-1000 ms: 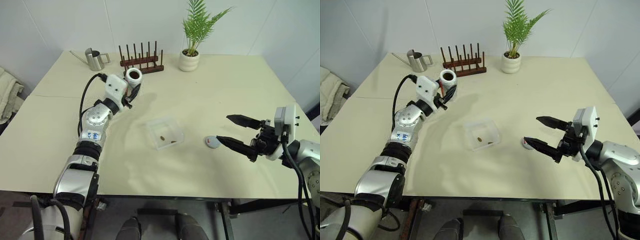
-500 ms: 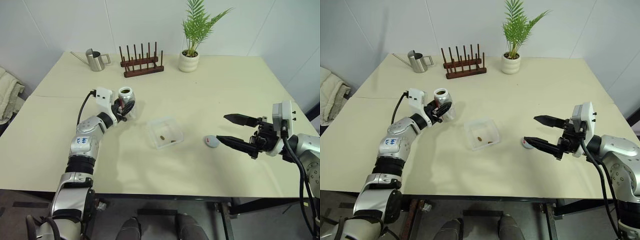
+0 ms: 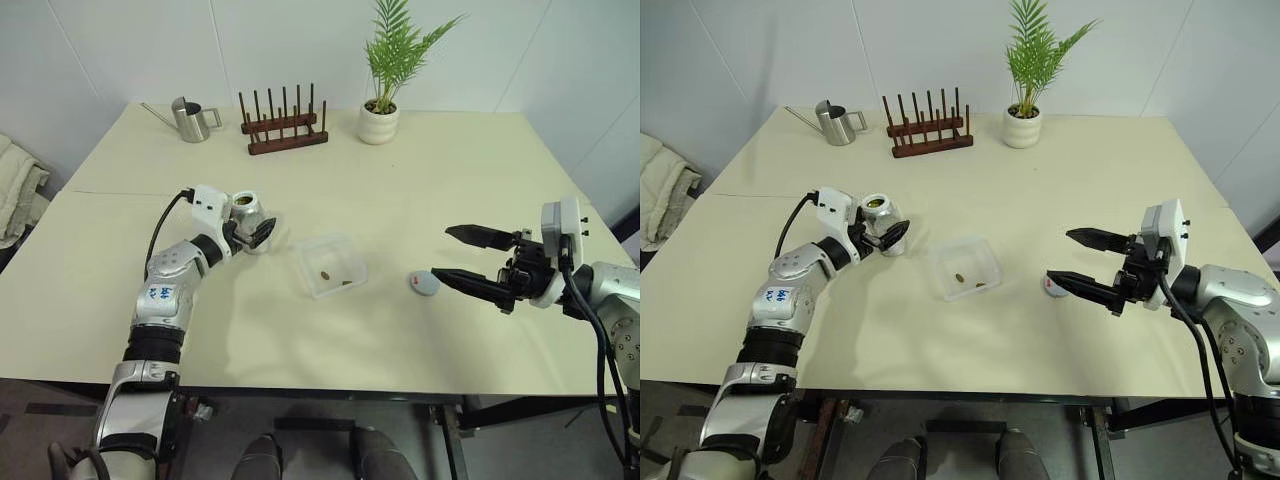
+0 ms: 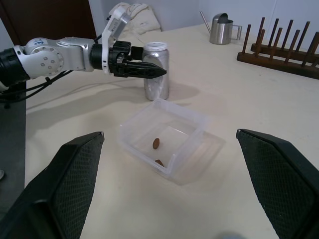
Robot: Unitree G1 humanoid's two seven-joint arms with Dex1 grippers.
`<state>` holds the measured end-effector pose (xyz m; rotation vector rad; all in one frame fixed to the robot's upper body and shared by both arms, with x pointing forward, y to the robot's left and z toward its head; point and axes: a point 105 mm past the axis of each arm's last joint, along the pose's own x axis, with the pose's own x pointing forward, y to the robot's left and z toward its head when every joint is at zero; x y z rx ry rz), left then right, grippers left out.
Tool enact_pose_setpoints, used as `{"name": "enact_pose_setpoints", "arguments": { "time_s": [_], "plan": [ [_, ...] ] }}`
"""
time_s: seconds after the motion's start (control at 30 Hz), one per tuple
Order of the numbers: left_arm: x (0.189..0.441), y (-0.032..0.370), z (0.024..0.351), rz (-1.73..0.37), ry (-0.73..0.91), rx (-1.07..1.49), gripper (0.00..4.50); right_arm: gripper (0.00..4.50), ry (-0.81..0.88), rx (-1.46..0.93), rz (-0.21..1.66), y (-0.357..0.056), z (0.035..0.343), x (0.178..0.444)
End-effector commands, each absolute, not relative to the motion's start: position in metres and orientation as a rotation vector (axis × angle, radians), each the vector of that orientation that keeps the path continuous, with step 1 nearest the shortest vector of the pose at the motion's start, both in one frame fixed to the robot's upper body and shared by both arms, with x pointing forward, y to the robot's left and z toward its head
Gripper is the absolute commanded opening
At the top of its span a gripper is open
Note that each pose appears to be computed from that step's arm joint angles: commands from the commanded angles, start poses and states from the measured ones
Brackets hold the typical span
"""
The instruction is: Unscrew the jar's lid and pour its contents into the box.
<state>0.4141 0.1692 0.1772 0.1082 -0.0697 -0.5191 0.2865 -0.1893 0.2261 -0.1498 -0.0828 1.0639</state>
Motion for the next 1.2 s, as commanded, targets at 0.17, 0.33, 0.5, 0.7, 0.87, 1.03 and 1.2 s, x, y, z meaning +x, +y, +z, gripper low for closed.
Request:
{"name": "enact_pose_setpoints", "arguments": {
  "time_s": [0.17,0.33,0.5,0.7,0.87,1.03,1.2],
  "plan": [
    [0.396,0.180,0.191,-0.523,-0.087,0.190,4.49,4.50,-0.100,-0.186,1.069,-0.189,0.235,0.286],
    [0.386,0.187,0.189,-0.537,-0.061,0.233,4.49,4.50,-0.096,-0.193,1.068,-0.189,0.237,0.285],
    [0.376,0.192,0.187,-0.568,-0.020,0.223,4.49,4.50,-0.091,-0.199,1.068,-0.189,0.239,0.285],
    [0.353,0.221,0.192,-0.663,0.043,0.195,4.49,4.50,-0.075,-0.211,1.062,-0.193,0.242,0.281],
    [0.329,0.240,0.211,-0.827,-0.018,0.222,4.49,4.50,-0.033,-0.240,1.059,-0.206,0.244,0.278],
    [0.295,0.232,0.211,-1.062,-0.152,0.269,4.49,4.50,-0.030,-0.282,1.029,-0.217,0.251,0.280],
    [0.293,0.238,0.207,-1.089,-0.168,0.289,4.49,4.50,-0.027,-0.262,1.029,-0.212,0.249,0.275]
  ]
}}
